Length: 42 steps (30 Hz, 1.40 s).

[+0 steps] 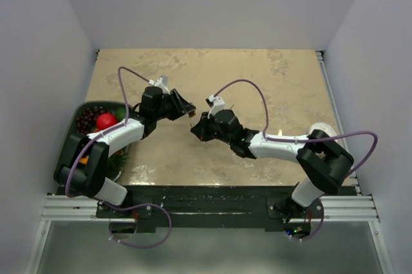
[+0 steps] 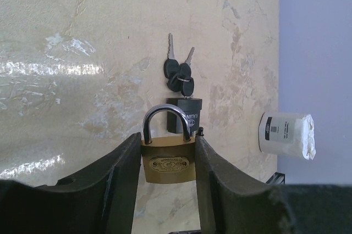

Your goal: Unlock with the key

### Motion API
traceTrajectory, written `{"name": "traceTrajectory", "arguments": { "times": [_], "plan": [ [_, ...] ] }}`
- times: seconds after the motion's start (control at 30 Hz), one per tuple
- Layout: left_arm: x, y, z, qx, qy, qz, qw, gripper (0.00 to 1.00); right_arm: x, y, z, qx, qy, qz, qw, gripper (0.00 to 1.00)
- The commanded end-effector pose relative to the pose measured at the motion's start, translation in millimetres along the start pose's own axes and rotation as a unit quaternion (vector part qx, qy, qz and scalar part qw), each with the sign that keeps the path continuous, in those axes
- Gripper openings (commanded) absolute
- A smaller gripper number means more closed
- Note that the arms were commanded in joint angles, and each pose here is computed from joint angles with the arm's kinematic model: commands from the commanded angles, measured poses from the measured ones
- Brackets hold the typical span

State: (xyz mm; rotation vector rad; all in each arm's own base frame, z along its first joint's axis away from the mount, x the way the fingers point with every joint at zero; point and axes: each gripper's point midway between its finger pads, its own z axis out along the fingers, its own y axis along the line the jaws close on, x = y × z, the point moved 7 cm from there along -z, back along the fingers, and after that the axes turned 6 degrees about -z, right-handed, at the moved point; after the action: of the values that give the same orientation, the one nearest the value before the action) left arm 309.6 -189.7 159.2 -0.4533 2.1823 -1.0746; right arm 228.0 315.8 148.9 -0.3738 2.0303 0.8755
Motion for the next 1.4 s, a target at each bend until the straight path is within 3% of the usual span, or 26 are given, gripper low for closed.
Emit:
{"name": "traceTrajectory", "arguments": {
  "times": [0.0, 1.37],
  "plan": [
    [-15.0, -27.9, -12.3, 0.069, -0.031, 0.01, 0.997, 0.0, -24.3, 13.7, 13.2, -0.02, -0.037, 0.025, 0.999, 0.0],
    [-14.7, -21.9, -12.2, 0.059, -0.035, 0.029, 0.997, 0.0, -53.0, -4.3, 15.9, -0.005, -0.061, 0.046, 0.997, 0.0]
  ]
}}
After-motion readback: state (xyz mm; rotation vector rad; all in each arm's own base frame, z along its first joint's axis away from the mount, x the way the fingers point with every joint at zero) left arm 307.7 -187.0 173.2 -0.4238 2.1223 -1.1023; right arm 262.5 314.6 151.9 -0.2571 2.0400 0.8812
